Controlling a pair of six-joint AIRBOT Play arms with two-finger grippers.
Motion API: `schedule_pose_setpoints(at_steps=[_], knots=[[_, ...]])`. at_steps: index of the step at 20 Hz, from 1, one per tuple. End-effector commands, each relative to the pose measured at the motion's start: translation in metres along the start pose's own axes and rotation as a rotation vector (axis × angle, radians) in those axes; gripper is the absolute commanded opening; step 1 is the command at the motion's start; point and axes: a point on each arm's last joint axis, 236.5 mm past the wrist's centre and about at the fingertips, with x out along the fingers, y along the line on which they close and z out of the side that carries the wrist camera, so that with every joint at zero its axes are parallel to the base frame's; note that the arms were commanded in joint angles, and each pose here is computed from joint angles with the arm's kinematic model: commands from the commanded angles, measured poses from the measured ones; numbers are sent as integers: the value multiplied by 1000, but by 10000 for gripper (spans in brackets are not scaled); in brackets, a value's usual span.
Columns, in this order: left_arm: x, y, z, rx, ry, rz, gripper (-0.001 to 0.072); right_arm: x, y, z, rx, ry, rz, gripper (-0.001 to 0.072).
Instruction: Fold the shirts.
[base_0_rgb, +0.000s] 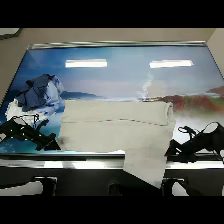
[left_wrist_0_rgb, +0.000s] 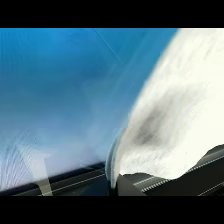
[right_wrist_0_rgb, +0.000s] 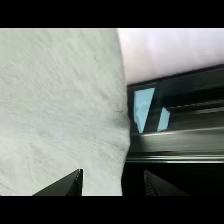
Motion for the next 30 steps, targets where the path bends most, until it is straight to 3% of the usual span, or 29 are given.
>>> schedule_pose_setpoints(at_steps=[1, 4, 6, 7, 8, 9, 14, 20, 25, 30], knots=[[0, 3, 8, 1, -34, 12, 25, 30, 10, -10, 17, 7, 80, 498], [0, 3, 8, 1, -32, 12, 25, 38, 7, -13, 31, 12, 78, 488], [0, 3, 8, 1, -32, 12, 25, 38, 9, -12, 40, 11, 86, 421], [0, 3, 8, 1, -32, 11, 25, 38, 12, -15, 41, 24, 98, 343], [0, 2, 6, 1, -26, 10, 25, 37, 15, -20, 34, 44, 110, 104], [-1, 2, 6, 4, -24, 9, 24, 36, 15, -25, 23, 62, 112, 54], [-62, -43, 33, 134, -219, -40, 21, -16, 42, 8, -33, -93, 160, 49], [-146, -103, 104, 208, -491, -33, 20, -144, 90, 113, -62, -485, 217, 49], [-148, -138, 176, 234, -485, -30, 21, -157, 153, 211, -157, -612, 229, 50], [-129, -132, 219, 152, -427, -47, 21, -137, 152, 262, -60, -619, 246, 51]])
